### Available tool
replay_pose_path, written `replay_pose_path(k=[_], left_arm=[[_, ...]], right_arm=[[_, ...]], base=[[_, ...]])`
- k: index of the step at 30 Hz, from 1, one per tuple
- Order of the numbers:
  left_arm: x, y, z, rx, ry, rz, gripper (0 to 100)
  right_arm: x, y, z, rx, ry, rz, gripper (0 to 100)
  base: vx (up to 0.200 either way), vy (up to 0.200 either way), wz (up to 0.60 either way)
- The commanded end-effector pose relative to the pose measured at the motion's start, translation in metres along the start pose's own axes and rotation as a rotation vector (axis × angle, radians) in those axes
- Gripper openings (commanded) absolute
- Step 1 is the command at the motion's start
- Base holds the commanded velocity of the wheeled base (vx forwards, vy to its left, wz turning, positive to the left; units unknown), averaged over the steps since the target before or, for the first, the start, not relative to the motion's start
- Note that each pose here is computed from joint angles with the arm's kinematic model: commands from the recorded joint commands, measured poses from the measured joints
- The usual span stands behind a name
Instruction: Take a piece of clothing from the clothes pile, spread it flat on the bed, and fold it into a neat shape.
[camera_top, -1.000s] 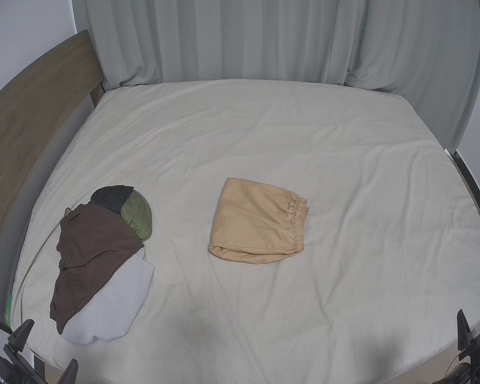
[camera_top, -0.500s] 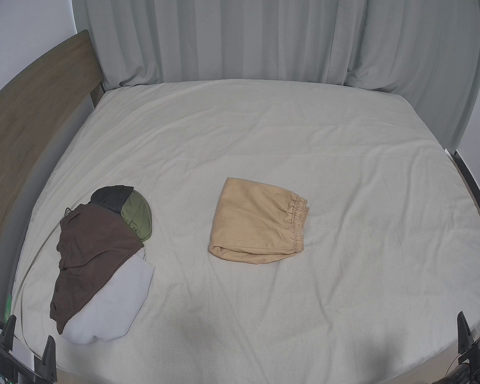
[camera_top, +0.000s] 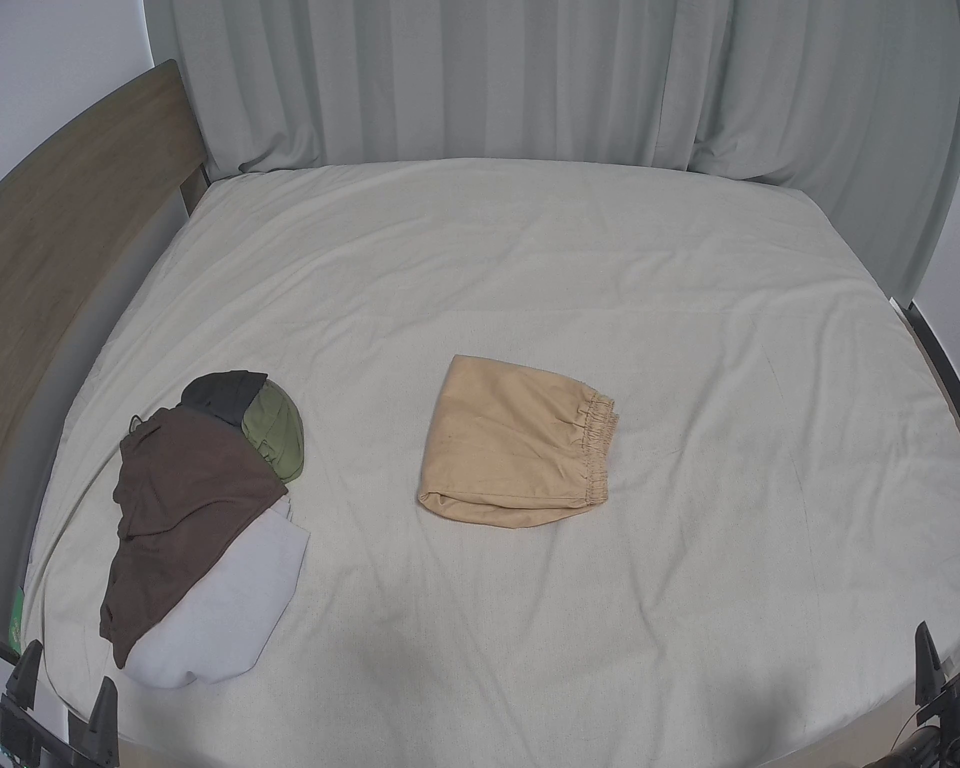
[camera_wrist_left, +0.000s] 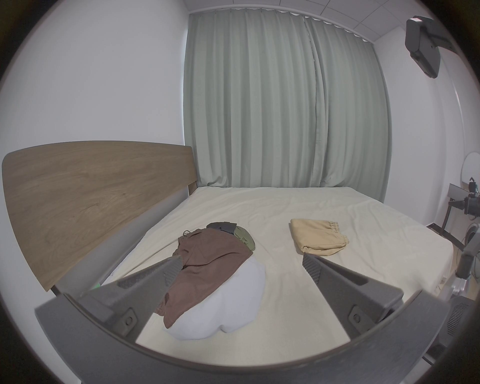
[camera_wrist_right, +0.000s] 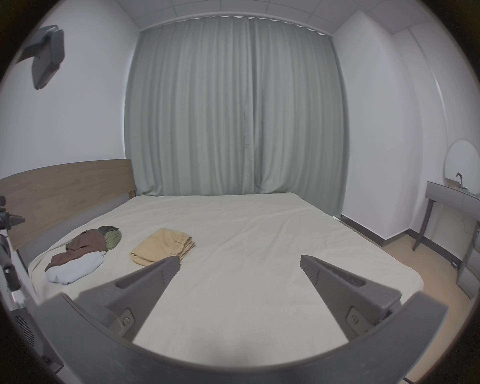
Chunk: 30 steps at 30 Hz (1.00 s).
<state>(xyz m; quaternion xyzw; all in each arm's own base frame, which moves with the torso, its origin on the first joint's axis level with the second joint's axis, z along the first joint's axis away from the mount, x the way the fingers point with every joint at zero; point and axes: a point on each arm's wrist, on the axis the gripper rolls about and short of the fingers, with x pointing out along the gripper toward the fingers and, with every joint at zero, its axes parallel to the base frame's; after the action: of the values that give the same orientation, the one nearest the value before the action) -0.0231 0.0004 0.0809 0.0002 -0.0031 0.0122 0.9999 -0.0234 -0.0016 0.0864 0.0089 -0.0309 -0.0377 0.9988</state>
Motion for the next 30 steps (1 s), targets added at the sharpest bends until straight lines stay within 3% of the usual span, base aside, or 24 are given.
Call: replay_pose_path(k=[1,7,11,13,15,16,18,19,24,27,30], left_arm=[[0.0002,0.0000,-0.0055,-0.005,0.006,0.000,100],[0.0002,0.0001,-0.0053,-0.010,0.005,0.003,100],[0.0002,0.0002,-0.0053,-0.014,0.005,0.008,100],[0.0002,0.0002,-0.0053,-0.014,0.005,0.008,100],[0.0002,0.0002,-0.0053,-0.016,0.005,0.008,100],[0.0002,0.0002,-0.0053,-0.016,0.005,0.008,100],[0.0002,0.0002,-0.0053,-0.016,0.005,0.008,100],[0.0002,0.0002,-0.0053,-0.014,0.005,0.008,100],[0.0002,0.0002,-0.0053,-0.014,0.005,0.008,100],[0.0002,0.0002,-0.0053,-0.014,0.005,0.006,100],[0.0002,0.0001,-0.0053,-0.011,0.005,0.005,100]], right_arm=[[0.0008,0.0027,-0.0056,-0.001,0.023,0.120,100],[0.0006,0.0022,-0.0052,-0.086,0.015,0.104,100],[0.0007,-0.0020,-0.0050,-0.063,0.015,-0.090,100],[0.0007,-0.0027,-0.0048,-0.065,0.014,-0.117,100],[0.0009,-0.0019,-0.0049,-0.065,0.016,-0.082,100],[0.0009,0.0001,-0.0053,-0.070,0.018,0.007,100],[0.0009,0.0001,-0.0053,-0.070,0.018,0.007,100],[-0.0009,0.0030,-0.0050,-0.058,0.053,0.146,100],[-0.0008,0.0022,-0.0063,-0.095,0.058,0.109,100],[0.0008,0.0020,-0.0058,-0.087,0.020,0.092,100],[0.0008,0.0019,-0.0098,-0.057,0.063,0.089,100]], base=[[0.000,0.000,0.00],[0.000,0.000,0.00],[0.000,0.000,0.00],[0.000,0.000,0.00],[0.000,0.000,0.00],[0.000,0.000,0.00],[0.000,0.000,0.00],[0.000,0.000,0.00],[0.000,0.000,0.00],[0.000,0.000,0.00],[0.000,0.000,0.00]])
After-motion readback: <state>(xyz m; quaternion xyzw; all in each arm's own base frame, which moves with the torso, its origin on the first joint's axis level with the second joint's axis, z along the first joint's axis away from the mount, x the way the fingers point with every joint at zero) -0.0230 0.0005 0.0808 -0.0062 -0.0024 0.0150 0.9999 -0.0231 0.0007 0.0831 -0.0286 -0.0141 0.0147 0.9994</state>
